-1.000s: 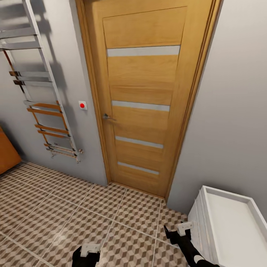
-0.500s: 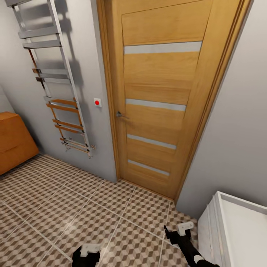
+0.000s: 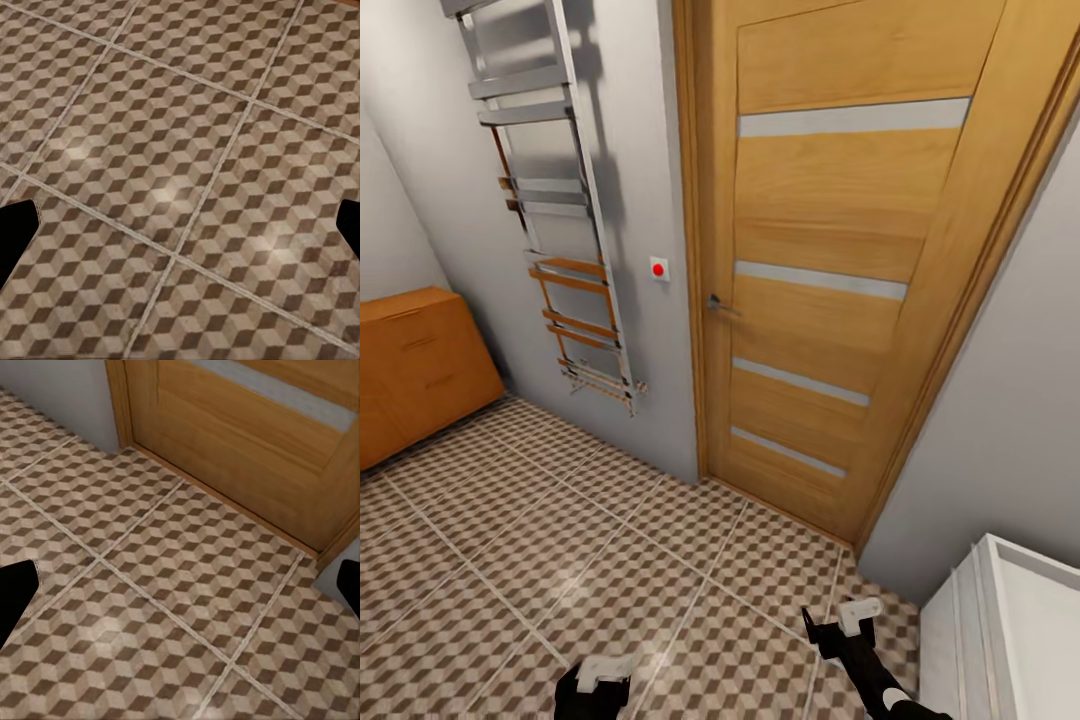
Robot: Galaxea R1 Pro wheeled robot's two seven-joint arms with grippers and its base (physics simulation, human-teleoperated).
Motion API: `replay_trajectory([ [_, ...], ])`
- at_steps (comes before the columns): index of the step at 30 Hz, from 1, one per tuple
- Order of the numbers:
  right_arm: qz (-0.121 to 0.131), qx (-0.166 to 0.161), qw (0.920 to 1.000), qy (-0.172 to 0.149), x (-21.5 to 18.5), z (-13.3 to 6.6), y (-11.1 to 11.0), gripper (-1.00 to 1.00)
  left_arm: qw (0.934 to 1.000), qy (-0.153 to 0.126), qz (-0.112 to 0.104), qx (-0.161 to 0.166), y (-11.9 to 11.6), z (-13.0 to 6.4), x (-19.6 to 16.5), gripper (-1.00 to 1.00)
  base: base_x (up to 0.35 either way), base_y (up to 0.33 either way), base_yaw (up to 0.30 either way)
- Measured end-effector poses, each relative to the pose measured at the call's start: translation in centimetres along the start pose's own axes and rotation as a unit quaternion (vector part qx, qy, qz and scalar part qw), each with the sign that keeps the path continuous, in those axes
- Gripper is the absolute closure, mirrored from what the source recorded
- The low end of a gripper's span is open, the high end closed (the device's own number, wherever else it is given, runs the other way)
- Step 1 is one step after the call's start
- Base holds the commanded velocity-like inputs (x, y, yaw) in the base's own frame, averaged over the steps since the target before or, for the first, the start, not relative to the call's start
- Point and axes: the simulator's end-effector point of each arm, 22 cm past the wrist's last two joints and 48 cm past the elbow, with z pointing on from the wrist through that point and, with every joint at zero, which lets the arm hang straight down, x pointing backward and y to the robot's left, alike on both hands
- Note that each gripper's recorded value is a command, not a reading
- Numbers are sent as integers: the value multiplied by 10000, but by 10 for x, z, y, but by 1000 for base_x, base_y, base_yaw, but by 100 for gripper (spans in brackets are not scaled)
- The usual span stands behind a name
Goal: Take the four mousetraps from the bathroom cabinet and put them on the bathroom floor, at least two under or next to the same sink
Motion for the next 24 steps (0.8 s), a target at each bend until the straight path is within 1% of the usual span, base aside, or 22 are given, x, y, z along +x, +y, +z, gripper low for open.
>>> replay_trajectory([
  [24,32,-36,9999,129,13,1,5,-100,9999,130,3,10,-1,2,13,-100,0,0,196],
])
